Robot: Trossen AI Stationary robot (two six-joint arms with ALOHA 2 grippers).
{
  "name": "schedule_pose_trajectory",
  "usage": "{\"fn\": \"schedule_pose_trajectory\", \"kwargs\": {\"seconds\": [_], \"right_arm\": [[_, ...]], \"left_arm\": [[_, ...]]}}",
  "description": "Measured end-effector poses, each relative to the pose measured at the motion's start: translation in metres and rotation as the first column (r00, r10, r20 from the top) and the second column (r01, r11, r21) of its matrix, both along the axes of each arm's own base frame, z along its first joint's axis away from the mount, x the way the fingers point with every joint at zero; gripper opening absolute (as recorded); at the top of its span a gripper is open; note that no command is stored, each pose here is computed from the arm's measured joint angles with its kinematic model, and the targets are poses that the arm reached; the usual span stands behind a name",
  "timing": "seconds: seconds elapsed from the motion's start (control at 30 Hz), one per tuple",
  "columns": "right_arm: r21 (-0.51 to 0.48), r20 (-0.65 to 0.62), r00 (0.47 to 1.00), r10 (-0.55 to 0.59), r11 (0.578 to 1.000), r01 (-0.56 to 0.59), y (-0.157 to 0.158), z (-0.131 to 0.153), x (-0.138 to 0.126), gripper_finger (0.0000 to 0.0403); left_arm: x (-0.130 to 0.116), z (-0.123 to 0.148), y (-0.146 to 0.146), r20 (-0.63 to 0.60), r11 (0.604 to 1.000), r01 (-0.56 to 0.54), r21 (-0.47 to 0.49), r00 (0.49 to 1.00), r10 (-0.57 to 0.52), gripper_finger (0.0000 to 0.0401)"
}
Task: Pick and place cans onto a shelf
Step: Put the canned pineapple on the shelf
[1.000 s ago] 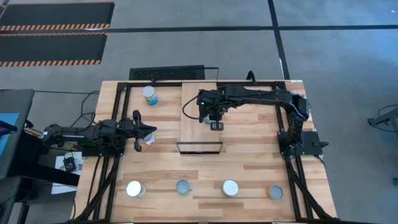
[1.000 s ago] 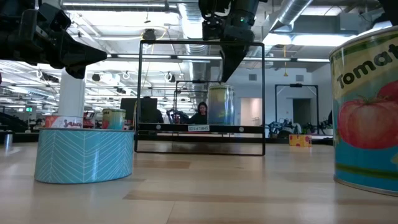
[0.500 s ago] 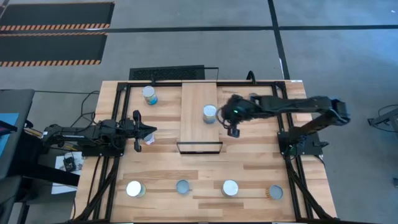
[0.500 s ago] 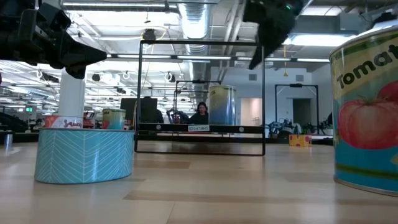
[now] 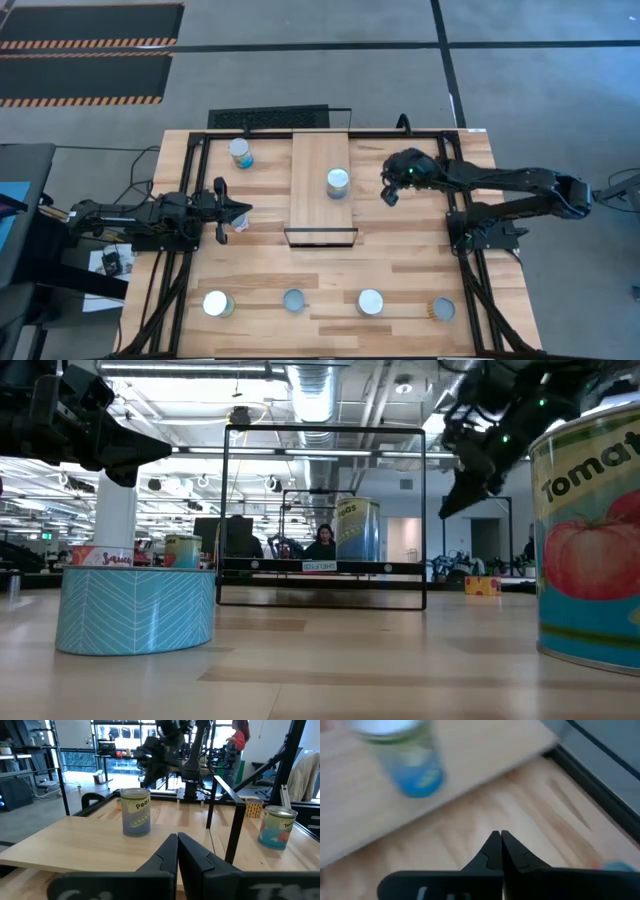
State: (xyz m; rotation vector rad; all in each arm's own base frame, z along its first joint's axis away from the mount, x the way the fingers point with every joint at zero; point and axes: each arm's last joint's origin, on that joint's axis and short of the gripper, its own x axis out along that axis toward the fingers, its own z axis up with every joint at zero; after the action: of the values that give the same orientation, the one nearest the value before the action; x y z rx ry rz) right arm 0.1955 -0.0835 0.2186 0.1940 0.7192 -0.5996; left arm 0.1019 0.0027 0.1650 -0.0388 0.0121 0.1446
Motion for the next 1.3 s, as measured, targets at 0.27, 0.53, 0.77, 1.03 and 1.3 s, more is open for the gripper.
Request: {"fn": "schedule_pose_trajectory", "kwargs": {"seconds": [0.27, 0.53, 0.77, 1.03, 1.3], "right_arm": [[0.086, -0.102, 0.952, -0.288, 0.951, 0.297, -0.045, -0.021, -0.022, 0.0019], [0.143, -0.262, 0.889, -0.375, 0.896, 0.42, -0.066, -0.051, -0.029, 0.0101], [0.087, -0.311, 0.855, -0.416, 0.883, 0.461, -0.08, -0.058, -0.018, 0.0189], [0.084, -0.395, 0.825, -0.405, 0.878, 0.471, -0.101, -0.072, -0.015, 0.0188], [0.096, -0.397, 0.848, -0.35, 0.903, 0.418, -0.105, -0.077, -0.009, 0.0068]], "left_arm": [[0.0, 0.0, 0.0, 0.0, 1.0, 0.0, -0.003, 1.0, 0.0, 0.0], [0.0, 0.0, 0.0, 0.0, 1.0, 0.0, 0.0, 1.0, 0.0, 0.0], [0.0, 0.0, 0.0, 0.0, 1.0, 0.0, 0.002, 1.0, 0.0, 0.0], [0.0, 0.0, 0.0, 0.0, 1.0, 0.0, 0.002, 1.0, 0.0, 0.0], [0.0, 0.0, 0.0, 0.0, 1.0, 0.002, 0.002, 1.0, -0.002, 0.0]]}}
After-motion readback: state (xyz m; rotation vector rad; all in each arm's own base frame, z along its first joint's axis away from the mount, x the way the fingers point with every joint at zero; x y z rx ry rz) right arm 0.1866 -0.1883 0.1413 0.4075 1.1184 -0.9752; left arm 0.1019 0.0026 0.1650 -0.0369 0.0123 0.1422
